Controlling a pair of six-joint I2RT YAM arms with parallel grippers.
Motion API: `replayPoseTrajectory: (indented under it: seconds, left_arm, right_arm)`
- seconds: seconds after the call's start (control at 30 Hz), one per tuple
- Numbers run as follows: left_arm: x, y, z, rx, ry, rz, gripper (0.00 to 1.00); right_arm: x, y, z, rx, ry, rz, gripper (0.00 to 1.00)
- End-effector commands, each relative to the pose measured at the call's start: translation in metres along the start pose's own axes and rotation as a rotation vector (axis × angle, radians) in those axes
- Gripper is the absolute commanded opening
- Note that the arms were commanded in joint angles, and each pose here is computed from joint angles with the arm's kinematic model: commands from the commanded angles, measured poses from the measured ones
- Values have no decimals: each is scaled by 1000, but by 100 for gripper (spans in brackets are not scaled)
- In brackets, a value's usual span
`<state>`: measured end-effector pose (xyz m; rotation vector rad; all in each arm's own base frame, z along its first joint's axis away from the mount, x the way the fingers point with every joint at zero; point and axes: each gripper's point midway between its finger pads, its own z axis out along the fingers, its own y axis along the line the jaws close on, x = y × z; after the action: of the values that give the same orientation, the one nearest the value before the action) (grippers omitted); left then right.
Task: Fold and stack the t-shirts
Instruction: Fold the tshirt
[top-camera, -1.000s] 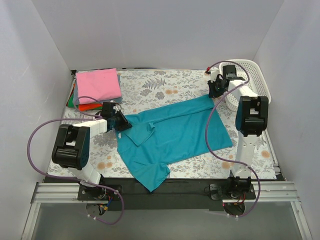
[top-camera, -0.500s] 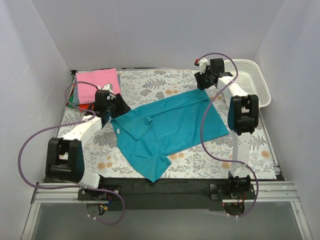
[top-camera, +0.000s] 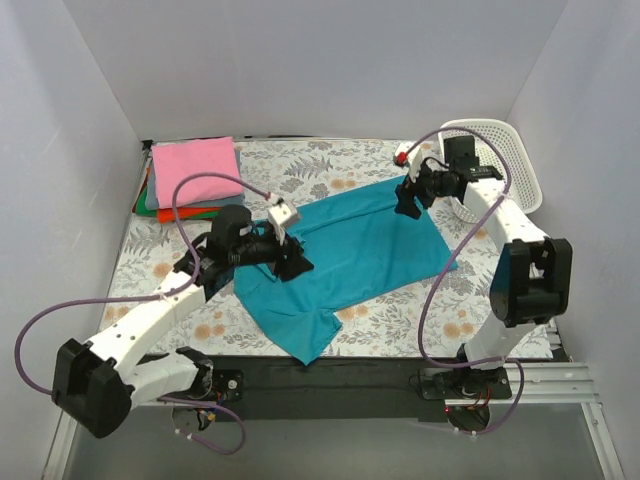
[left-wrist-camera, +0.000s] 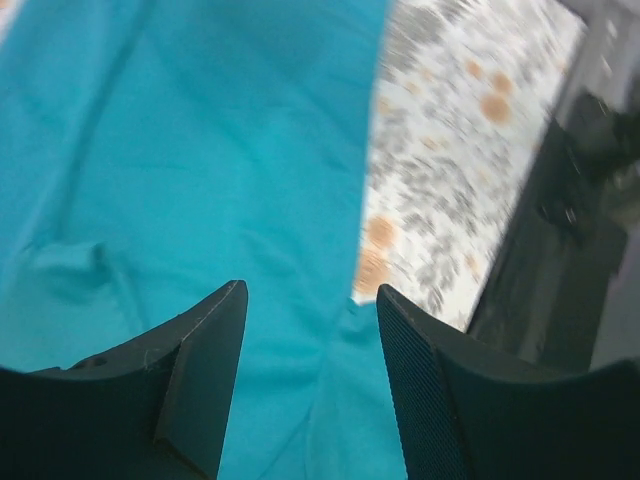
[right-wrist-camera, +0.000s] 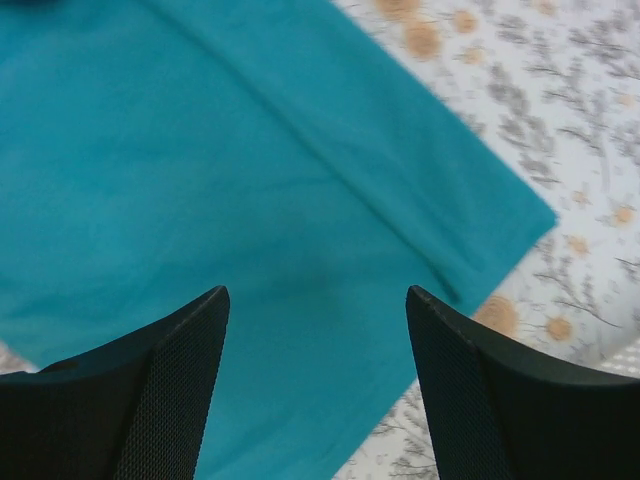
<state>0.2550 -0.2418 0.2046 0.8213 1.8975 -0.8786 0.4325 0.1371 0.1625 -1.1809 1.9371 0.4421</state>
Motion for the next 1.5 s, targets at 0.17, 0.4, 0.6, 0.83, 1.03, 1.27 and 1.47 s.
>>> replayPoseTrajectory:
  seconds: [0.17, 0.4, 0.6, 0.83, 1.03, 1.27, 1.47]
  left_arm:
    - [87, -119, 5, 321, 166, 331, 51]
    - [162, -142, 5, 280, 450, 481, 42]
    - [204, -111, 3, 149, 595, 565, 38]
    - [214, -127, -16, 247, 602, 605, 41]
    - [208, -146, -29, 327, 560, 602, 41]
    - [230, -140, -29, 328, 628, 623, 39]
    - [240, -127, -20, 277, 664, 671, 36]
  right_arm:
    - [67, 124, -35, -317, 16, 21, 78]
    - [90, 143, -45, -317, 39, 104, 78]
    - [99, 148, -43, -329, 55, 142, 78]
    - [102, 146, -42, -327, 65, 158, 78]
    - [104, 144, -41, -325, 71, 166, 77]
    - [104, 144, -40, -330, 74, 172, 77]
    - [105, 146, -41, -329, 73, 177, 77]
